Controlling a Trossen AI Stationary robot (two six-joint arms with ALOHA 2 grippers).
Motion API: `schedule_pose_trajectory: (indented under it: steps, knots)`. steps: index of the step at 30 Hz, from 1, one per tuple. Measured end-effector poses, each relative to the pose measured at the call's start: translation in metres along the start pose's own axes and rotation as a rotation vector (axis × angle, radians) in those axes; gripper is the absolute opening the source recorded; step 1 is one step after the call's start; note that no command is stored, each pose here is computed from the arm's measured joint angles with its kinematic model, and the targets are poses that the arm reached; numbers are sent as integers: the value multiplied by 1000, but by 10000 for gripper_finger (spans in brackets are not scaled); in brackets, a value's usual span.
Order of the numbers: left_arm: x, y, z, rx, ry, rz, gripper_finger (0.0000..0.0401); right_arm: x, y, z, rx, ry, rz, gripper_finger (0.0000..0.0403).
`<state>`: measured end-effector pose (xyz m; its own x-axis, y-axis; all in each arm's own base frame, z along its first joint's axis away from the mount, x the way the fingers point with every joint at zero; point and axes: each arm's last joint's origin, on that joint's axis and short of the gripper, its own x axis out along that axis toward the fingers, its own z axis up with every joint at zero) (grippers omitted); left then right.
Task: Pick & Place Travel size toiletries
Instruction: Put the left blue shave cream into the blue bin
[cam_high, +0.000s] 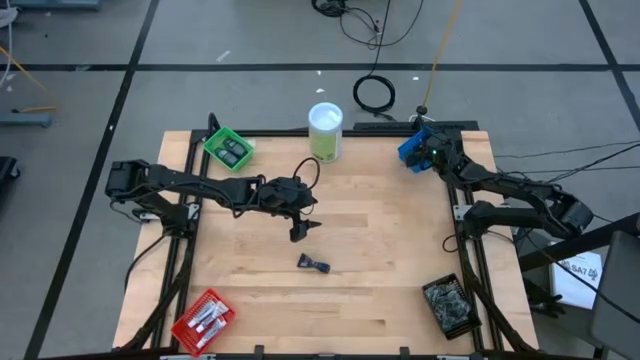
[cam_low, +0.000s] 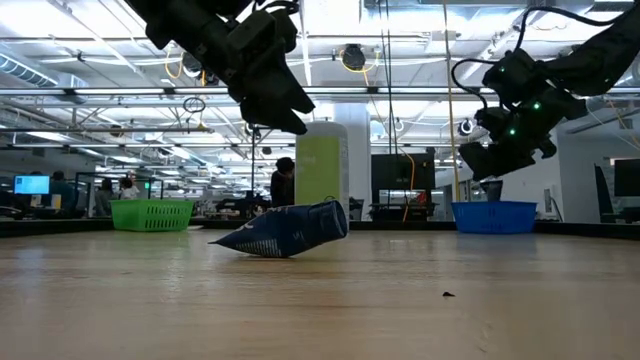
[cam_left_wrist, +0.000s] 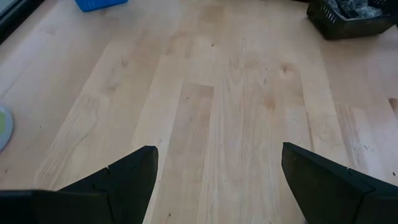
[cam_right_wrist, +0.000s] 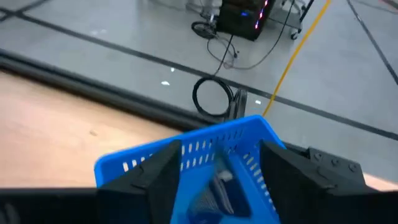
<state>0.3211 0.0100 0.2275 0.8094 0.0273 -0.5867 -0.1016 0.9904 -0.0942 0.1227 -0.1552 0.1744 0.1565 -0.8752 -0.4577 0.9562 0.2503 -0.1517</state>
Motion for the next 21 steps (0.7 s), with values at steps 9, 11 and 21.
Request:
schedule_pose_trajectory:
  steps: [9, 11, 21]
  knots:
    - [0, 0, -1, 1, 9, 1, 335, -18, 5, 27, 122, -209, 395, 232]
    - [0, 0, -1, 1, 13, 1, 335, -25, 8, 32, 151, -250, 548, 232]
    - [0, -15, -25, 98, 233, -77, 335, -61, 31, 39, 172, -266, 1073, 222]
